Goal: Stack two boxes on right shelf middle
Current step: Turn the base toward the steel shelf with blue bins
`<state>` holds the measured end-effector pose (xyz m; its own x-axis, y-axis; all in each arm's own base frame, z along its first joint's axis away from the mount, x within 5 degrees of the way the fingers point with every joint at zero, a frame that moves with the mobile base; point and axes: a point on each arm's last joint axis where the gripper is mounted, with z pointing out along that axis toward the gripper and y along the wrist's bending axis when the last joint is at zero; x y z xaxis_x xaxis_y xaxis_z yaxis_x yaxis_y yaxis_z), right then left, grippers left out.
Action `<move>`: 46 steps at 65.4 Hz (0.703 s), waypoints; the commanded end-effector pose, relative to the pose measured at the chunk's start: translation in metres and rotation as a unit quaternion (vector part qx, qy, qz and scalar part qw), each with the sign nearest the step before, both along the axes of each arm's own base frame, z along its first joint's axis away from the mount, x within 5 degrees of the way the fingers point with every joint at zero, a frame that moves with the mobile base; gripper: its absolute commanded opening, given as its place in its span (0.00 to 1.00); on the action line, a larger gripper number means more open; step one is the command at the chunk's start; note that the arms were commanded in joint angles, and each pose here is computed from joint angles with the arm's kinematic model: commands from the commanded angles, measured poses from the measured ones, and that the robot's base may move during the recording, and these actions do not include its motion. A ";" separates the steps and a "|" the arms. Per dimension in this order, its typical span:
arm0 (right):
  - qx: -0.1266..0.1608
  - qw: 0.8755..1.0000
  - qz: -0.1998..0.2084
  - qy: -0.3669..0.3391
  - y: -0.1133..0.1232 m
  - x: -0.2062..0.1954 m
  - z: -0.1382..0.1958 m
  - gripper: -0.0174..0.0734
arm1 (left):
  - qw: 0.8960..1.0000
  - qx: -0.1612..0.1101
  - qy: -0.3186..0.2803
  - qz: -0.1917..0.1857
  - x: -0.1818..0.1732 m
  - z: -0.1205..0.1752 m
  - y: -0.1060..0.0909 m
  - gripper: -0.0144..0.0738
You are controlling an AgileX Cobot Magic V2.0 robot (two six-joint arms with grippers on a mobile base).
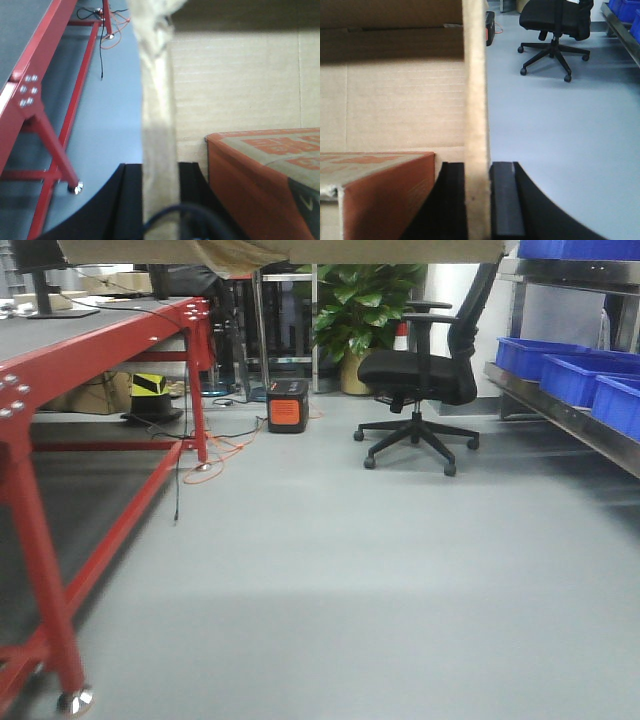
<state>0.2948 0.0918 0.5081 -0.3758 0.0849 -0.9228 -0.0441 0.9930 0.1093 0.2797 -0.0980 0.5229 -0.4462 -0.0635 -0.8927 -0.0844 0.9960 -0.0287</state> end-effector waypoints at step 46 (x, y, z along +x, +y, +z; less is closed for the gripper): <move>-0.008 0.999 -0.007 -0.048 -0.007 -0.005 0.015 0.02 | 1.000 0.006 -0.025 0.006 -0.004 0.009 0.004 0.04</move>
<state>0.2949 0.0919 0.5082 -0.3744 0.0851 -0.9234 -0.0448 0.9930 0.1096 0.2797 -0.0980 0.5229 -0.4462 -0.0635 -0.8927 -0.0844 0.9960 -0.0287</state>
